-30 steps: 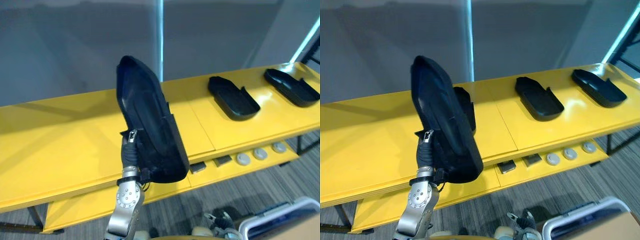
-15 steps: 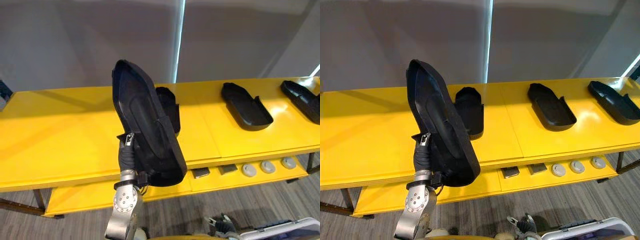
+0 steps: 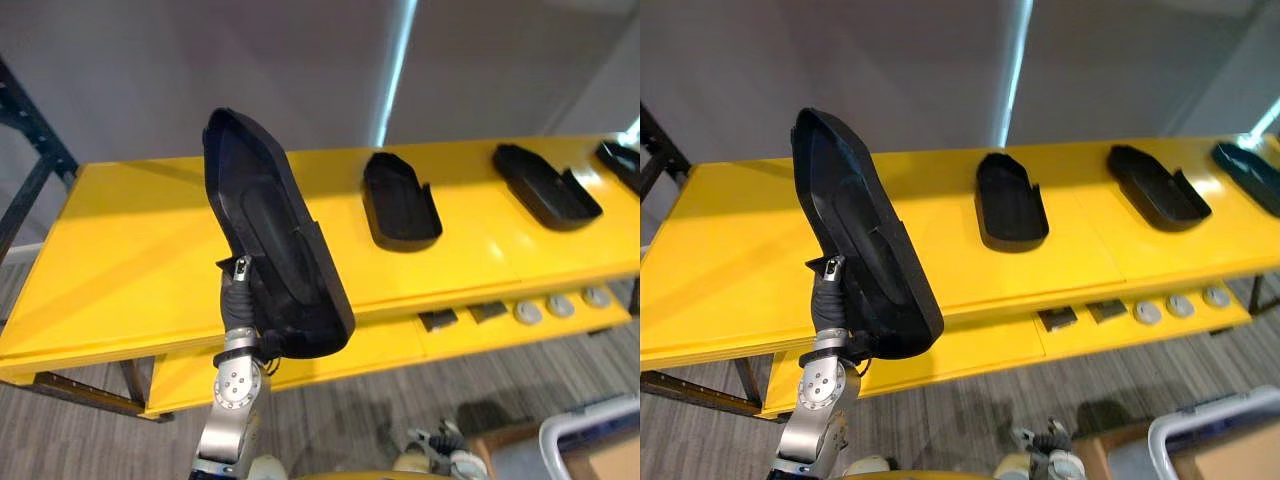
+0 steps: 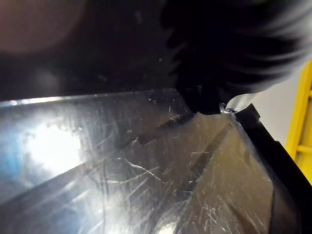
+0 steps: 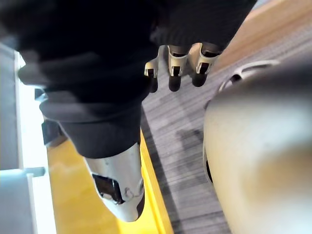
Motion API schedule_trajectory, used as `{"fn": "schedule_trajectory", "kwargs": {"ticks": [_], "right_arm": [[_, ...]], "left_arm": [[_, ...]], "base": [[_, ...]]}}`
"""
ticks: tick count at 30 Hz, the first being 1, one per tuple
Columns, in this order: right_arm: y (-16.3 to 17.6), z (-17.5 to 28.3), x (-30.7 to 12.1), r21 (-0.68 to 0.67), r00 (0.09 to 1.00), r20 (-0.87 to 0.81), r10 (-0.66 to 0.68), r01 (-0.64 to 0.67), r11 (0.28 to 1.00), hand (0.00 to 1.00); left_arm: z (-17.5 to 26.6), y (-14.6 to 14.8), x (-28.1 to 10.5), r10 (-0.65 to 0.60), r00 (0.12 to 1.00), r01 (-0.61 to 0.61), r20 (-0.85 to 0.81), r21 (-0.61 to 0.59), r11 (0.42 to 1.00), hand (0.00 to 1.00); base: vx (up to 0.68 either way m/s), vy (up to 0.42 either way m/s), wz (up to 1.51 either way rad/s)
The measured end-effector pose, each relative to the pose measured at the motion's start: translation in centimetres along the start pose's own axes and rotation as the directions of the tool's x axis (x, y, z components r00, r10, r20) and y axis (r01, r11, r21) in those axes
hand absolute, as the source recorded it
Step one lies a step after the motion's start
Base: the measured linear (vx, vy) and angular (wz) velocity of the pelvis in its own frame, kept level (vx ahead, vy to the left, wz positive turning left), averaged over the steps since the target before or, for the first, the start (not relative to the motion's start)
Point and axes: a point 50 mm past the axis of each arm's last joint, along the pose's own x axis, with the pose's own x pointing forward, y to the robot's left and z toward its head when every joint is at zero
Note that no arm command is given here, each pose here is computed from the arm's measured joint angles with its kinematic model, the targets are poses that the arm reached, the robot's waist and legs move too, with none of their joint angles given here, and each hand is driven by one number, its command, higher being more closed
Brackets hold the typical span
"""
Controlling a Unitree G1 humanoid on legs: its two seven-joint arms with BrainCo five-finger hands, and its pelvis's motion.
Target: Walk over and take plastic housings, then place them on the shelf
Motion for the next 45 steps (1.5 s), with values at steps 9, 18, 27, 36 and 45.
{"fn": "schedule_trajectory", "kwargs": {"ticks": [9,18,27,36,45], "right_arm": [[0.2,-0.5,-0.4,0.08,1.0,-0.001,-0.005,0.005,0.997,0.0],[0.7,-1.3,-0.9,0.089,1.0,-0.01,0.008,-0.007,0.996,0.0],[0.8,-1.1,-0.9,0.045,0.999,0.001,0.05,-0.05,0.998,0.0],[0.4,-0.7,-0.7,0.029,0.999,0.019,0.044,-0.044,0.999,0.0],[0.9,0.1,-0.5,0.031,0.998,0.032,0.058,-0.059,0.998,0.0]], "left_arm": [[-0.3,-0.9,-0.3,-0.023,1.0,0.023,-0.016,0.01,1.0,1.0],[-1.0,-0.1,-0.2,-0.025,0.999,0.029,-0.034,0.145,0.989,1.0],[-2.2,5.3,5.5,0.173,0.984,-0.137,-0.035,0.466,0.874,1.0],[-0.9,7.8,10.0,0.304,0.953,-0.256,-0.015,0.502,0.826,1.0],[3.0,7.8,14.5,0.307,0.95,-0.297,0.065,0.498,0.815,0.0]], "base": [[0.04,0.004,0.21],[0.02,0.015,-0.07],[-0.13,-0.009,0.03],[-0.05,0.003,-0.01],[0.1,-0.015,-0.03]]}}
